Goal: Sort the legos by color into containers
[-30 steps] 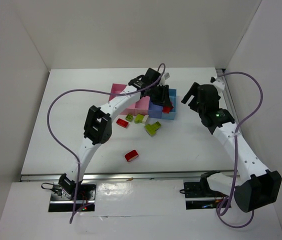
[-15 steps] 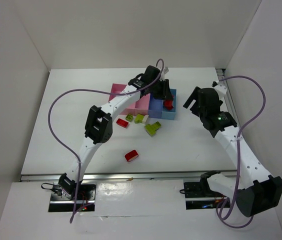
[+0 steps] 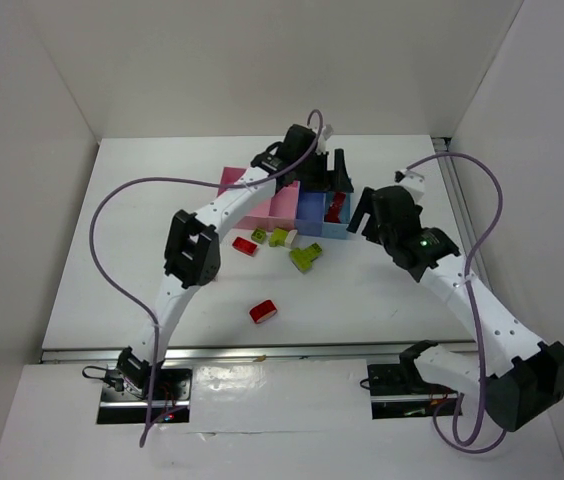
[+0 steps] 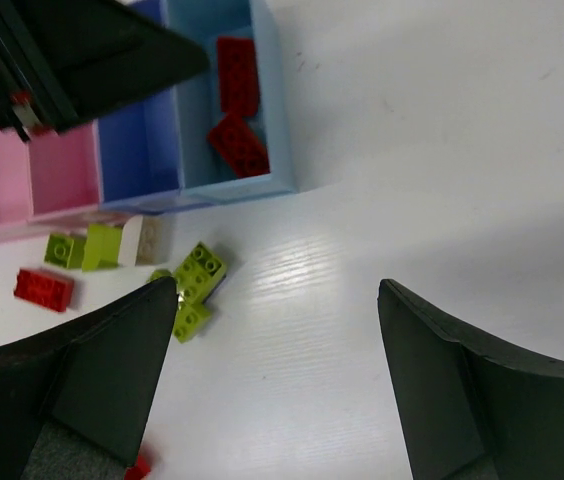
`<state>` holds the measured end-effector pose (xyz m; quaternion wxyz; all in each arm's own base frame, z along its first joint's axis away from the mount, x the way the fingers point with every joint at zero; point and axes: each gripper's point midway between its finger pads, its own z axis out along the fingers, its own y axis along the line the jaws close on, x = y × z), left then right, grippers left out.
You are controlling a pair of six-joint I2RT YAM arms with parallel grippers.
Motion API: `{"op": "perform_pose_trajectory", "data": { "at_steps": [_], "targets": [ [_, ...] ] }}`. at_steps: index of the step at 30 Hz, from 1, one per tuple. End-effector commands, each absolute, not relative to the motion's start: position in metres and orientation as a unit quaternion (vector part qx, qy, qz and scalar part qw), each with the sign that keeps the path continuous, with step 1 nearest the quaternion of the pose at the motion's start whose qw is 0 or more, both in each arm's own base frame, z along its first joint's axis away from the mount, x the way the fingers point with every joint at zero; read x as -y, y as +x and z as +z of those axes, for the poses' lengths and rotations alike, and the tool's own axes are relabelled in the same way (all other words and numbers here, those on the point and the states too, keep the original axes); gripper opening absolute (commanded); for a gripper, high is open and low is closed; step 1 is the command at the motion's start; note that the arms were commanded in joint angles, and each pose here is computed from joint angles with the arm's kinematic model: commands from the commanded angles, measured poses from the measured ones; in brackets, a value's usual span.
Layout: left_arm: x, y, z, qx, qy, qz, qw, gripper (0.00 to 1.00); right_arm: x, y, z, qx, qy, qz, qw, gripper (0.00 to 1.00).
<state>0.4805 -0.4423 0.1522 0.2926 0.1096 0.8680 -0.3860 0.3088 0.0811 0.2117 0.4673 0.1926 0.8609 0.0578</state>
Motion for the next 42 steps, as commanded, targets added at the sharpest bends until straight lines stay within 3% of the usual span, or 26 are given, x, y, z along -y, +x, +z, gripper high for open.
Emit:
{"op": "perform_pose_trajectory", "data": {
  "at_steps": [1,8,11,15,20,27,42],
  "targets": [
    [0.416,0.472,0.27,-0.82,0.124,-0.422,0.367,0.97,-0.113,0.307,0.212,-0.869,0.12,0.075,0.475,0.88],
    [0.32,0.442,0.304,-0.856,0.085,-0.333,0.386,0.97,-0.209,0.275,0.182,-0.89,-0.061,0.148,0.426,0.88],
    [0.254,0.444,0.272,-0.895,-0.014,-0.232,0.381,1.0,-0.251,0.252,0.164,-0.895,-0.141,0.143,0.399,0.88],
    [0.176,0.407,0.196,-0.935,-0.097,-0.148,0.307,1.0,-0.312,0.218,0.138,-0.883,-0.273,0.176,0.339,0.88],
    [0.122,0.366,0.181,-0.941,-0.139,-0.101,0.292,1.0,-0.362,0.183,0.107,-0.857,-0.385,0.196,0.28,0.92],
    [0.095,0.323,0.146,-0.955,-0.151,-0.074,0.243,1.0,-0.366,0.171,0.087,-0.838,-0.457,0.164,0.249,0.94],
    [0.104,0.332,0.139,-0.96,-0.144,-0.093,0.22,1.0,-0.323,0.182,0.052,-0.832,-0.51,0.031,0.214,0.95]
  ]
}}
